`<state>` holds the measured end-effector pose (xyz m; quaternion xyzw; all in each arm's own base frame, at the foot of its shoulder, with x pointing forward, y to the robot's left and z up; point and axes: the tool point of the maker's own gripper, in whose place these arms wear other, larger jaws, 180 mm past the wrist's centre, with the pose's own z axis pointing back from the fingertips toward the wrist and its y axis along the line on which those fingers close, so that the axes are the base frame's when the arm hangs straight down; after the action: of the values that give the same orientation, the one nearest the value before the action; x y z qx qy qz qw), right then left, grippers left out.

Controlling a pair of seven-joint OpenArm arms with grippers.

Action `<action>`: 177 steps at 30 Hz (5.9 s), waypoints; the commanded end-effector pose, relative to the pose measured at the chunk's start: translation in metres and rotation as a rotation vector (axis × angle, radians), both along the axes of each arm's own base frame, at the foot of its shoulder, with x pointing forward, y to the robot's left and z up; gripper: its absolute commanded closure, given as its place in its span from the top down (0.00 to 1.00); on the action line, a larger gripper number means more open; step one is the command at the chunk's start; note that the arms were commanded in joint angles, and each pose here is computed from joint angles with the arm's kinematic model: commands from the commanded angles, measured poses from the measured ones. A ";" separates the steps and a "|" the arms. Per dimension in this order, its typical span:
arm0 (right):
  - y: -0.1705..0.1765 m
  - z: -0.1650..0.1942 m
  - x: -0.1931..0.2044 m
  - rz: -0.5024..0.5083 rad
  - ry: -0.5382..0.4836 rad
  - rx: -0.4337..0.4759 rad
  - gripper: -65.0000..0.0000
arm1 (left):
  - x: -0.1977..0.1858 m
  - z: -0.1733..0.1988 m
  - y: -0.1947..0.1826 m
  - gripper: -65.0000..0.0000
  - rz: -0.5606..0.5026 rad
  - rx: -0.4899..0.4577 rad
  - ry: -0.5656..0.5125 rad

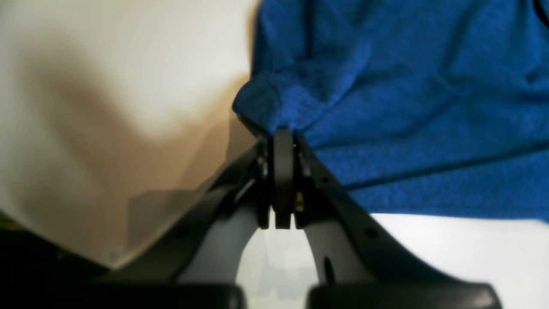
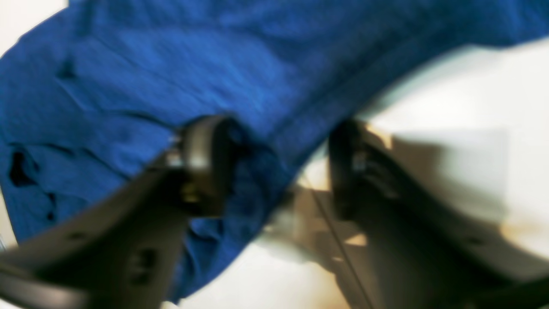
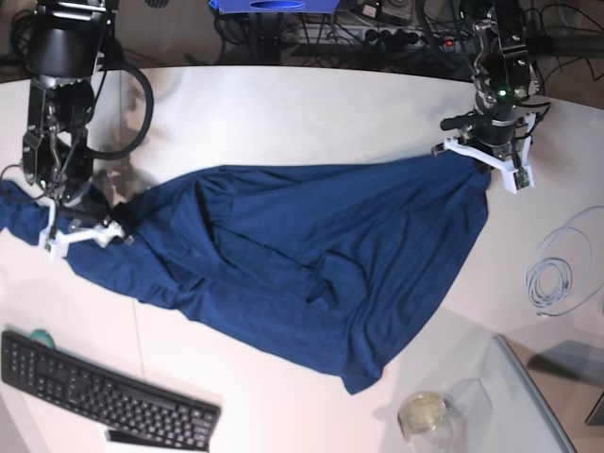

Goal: Layout the t-shirt on the table in an organized manner, then fold the t-shirt properly
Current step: 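Grasp the shirt edge with the right gripper and hold it taut with the left, then drag the shirt edge with the right gripper away from the left gripper, then release and regrasp the shirt edge with the left gripper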

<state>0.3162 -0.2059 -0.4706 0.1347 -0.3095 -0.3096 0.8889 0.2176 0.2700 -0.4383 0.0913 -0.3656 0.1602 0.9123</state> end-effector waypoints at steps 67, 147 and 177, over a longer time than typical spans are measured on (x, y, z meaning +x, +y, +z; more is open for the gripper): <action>-0.030 -0.019 -0.187 -0.201 0.268 0.282 0.10 | -0.015 0.029 0.004 0.00 -0.022 0.055 -0.046; -0.052 -0.008 -0.186 -0.185 0.258 0.214 0.00 | -0.003 -0.010 0.024 0.28 0.400 -0.372 0.025; -0.052 -0.007 -0.179 -0.184 0.245 0.218 0.00 | -0.007 -0.015 0.031 0.00 0.406 -0.327 0.051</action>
<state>0.1313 -0.2520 -0.4830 0.1634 -0.1611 -0.4391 0.8686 0.2039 0.2952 -0.4624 0.0133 -0.2692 0.3993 0.8763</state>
